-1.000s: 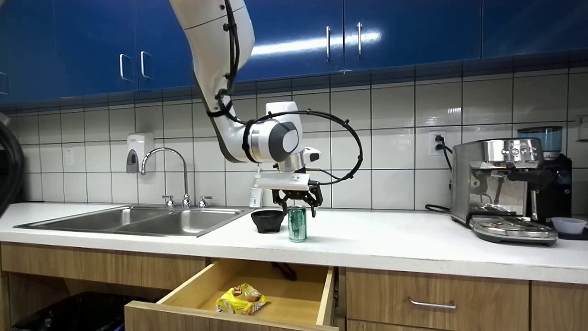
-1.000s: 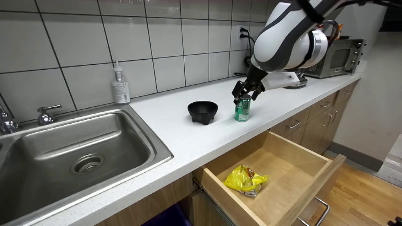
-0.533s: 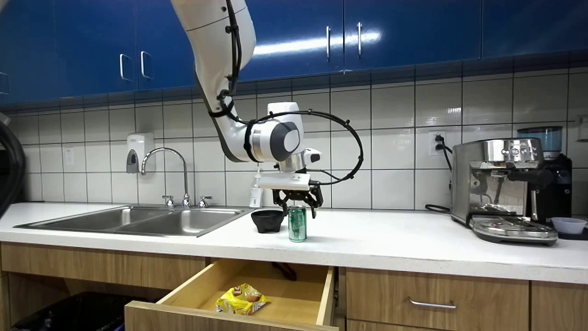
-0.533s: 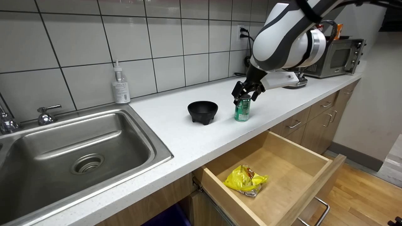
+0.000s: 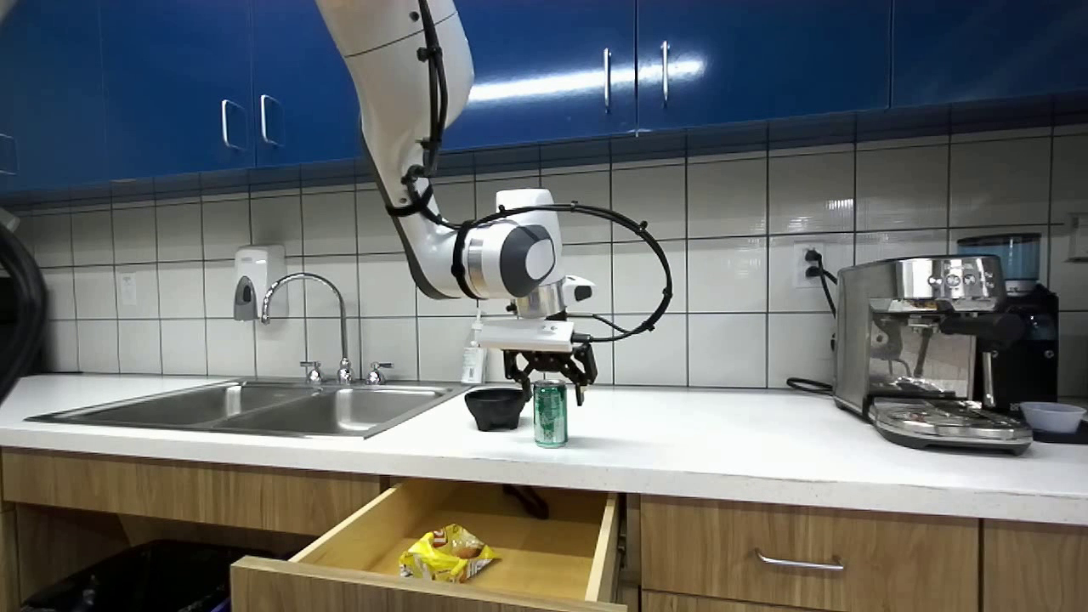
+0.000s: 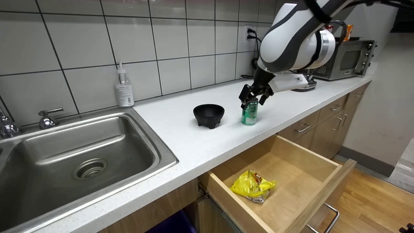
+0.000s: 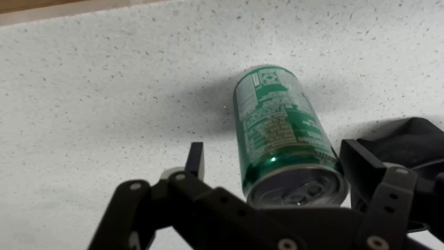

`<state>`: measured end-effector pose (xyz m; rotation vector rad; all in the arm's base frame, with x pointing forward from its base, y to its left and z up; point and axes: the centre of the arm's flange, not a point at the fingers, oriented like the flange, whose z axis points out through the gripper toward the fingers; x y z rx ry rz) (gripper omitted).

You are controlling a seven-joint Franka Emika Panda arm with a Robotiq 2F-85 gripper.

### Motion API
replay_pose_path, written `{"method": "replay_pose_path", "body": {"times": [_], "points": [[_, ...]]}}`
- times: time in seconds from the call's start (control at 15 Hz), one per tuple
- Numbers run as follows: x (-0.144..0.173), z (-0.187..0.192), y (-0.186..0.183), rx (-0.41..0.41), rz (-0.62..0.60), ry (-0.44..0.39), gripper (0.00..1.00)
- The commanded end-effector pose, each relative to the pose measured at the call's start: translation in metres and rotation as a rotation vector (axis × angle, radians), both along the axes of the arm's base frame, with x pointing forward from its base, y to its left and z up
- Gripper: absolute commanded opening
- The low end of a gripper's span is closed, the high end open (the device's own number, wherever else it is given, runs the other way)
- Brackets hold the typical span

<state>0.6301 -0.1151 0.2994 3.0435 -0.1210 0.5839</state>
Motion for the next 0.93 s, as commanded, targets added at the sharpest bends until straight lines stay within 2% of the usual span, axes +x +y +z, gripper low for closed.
{"method": "replay_pose_path", "body": {"times": [0.0, 0.67, 0.73, 0.87], "points": [[0.0084, 0.0039, -0.0041, -0.005, 0.010, 0.018, 1.00], [0.0125, 0.0037, -0.0039, -0.010, 0.018, 0.014, 1.00], [0.0127, 0.0034, -0.0038, -0.011, 0.020, 0.014, 0.75], [0.0129, 0.0028, -0.0033, -0.014, 0.025, 0.013, 0.66]]}}
